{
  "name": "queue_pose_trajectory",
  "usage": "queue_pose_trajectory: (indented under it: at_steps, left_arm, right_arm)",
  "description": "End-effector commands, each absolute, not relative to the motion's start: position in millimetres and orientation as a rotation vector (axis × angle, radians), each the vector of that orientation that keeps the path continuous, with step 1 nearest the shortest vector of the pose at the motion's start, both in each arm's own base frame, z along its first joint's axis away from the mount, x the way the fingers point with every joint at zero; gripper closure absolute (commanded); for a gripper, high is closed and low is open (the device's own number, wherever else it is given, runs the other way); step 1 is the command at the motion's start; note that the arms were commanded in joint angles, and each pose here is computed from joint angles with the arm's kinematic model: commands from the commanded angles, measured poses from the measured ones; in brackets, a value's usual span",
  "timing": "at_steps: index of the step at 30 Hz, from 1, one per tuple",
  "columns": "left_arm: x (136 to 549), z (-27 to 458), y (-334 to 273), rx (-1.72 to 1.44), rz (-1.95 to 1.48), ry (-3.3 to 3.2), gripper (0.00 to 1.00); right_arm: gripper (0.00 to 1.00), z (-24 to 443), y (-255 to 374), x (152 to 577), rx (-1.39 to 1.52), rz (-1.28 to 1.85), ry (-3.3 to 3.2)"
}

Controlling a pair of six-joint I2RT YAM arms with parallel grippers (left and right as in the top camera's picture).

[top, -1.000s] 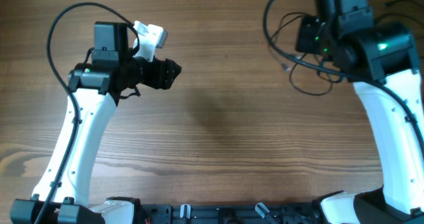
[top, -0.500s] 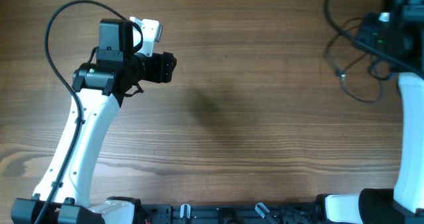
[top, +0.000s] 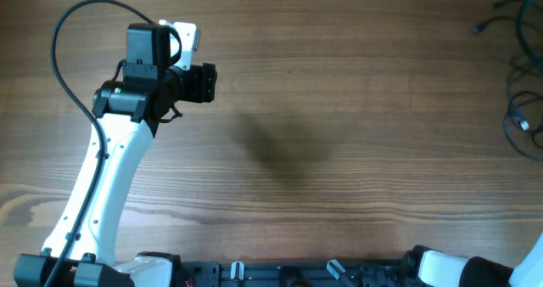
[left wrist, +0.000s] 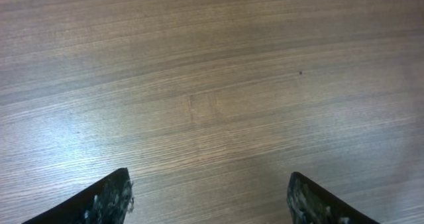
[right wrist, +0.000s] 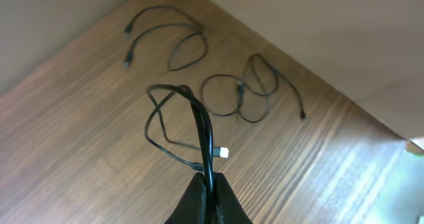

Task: Untangle cables
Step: 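Hold the cable at the far right edge with the right gripper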

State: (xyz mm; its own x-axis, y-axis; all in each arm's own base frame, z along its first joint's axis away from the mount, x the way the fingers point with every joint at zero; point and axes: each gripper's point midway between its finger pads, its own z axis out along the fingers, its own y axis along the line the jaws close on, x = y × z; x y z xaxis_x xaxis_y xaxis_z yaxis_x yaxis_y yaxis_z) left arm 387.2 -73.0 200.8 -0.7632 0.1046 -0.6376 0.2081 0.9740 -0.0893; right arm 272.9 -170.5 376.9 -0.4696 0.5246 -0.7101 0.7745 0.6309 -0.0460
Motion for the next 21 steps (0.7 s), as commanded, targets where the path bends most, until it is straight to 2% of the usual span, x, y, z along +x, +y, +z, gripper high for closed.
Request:
queue_pose_trajectory:
  at_steps: [1, 11, 21]
  left_arm:
    - [389, 201, -72, 0.202, -0.191, 2.443, 0.23]
    - [391, 202, -73, 0.187, -0.203, 2.435, 0.23]
    - [401, 210, -75, 0.187, -0.205, 2.385, 0.23]
  right_arm:
    - [0.96, 395, -195, 251, 1.146, -0.588, 2.044]
    - [0.96, 390, -263, 217, 1.457, -0.691, 1.848]
    - [0.96, 334, -314, 214, 1.667, -0.691, 1.899]
